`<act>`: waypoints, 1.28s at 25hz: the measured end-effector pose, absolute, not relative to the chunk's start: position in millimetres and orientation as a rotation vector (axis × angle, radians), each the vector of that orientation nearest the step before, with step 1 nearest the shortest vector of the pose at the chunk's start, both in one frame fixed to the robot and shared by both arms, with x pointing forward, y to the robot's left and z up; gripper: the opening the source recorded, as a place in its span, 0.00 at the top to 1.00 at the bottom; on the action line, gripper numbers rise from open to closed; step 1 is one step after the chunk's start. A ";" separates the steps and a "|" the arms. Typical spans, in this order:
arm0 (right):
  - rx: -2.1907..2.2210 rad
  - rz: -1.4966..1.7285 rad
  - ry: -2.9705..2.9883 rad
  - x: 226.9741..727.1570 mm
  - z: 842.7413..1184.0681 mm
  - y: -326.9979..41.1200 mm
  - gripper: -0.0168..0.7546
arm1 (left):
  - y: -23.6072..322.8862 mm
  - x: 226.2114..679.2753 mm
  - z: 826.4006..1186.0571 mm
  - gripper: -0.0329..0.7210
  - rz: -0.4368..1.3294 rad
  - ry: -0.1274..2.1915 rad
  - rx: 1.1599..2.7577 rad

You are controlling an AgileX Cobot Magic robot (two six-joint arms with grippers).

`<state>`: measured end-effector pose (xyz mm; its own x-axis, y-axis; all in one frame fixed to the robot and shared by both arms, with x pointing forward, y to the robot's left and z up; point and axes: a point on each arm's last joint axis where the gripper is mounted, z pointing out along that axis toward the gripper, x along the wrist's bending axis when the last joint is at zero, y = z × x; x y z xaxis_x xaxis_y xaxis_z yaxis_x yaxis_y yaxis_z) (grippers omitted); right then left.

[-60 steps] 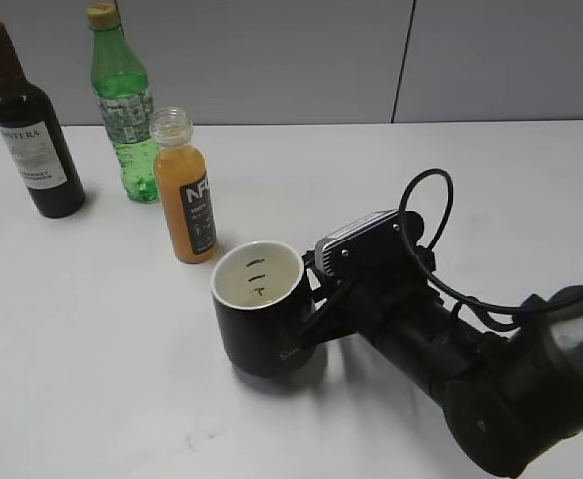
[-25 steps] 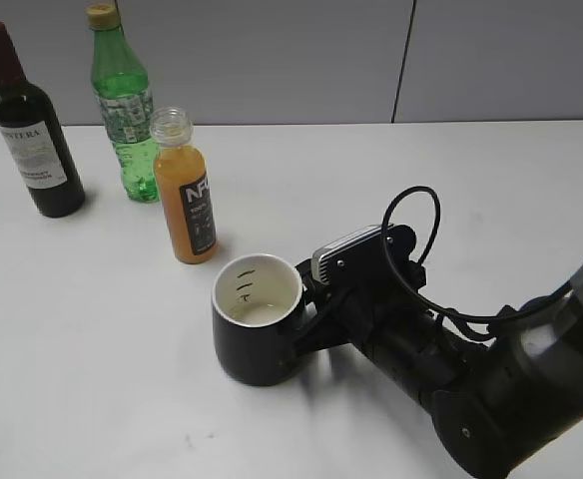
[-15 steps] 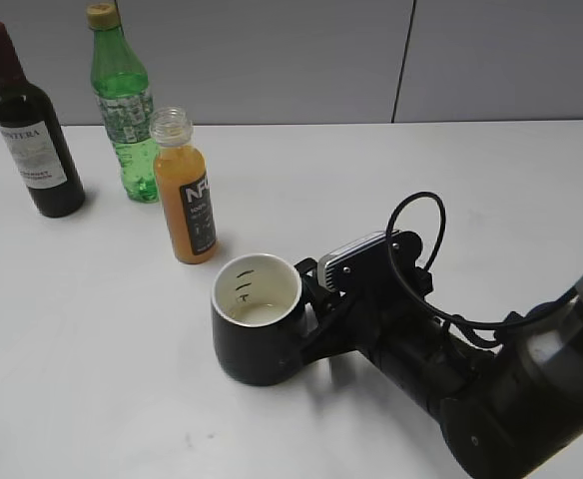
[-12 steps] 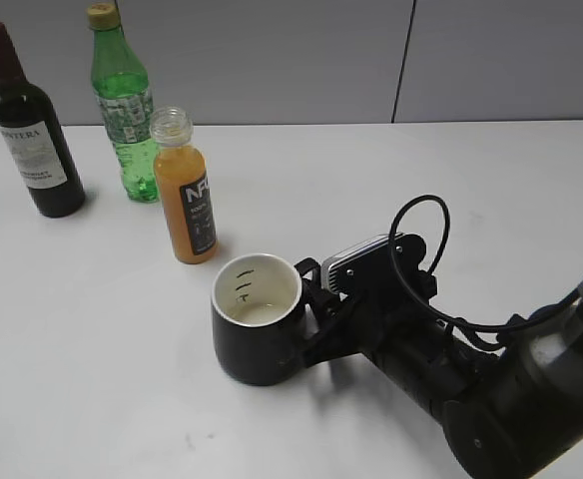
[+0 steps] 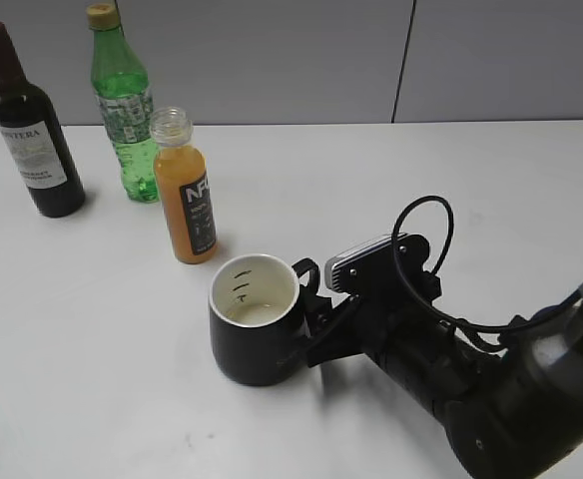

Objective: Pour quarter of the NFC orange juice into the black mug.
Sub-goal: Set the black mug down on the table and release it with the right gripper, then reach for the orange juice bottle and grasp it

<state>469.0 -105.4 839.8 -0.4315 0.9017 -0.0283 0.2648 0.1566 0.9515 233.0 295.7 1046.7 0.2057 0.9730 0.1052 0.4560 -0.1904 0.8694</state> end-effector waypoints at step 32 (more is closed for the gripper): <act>1.162 1.220 2.070 399.4 961.9 -158.4 0.16 | 295.7 233.0 1046.7 0.65 0.911 1.341 1.763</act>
<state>399.4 -158.4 961.9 -0.5321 0.8464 0.0229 0.4299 0.2468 0.8685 233.0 295.7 1046.7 0.2057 0.9730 0.1052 0.4560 -0.1904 0.8694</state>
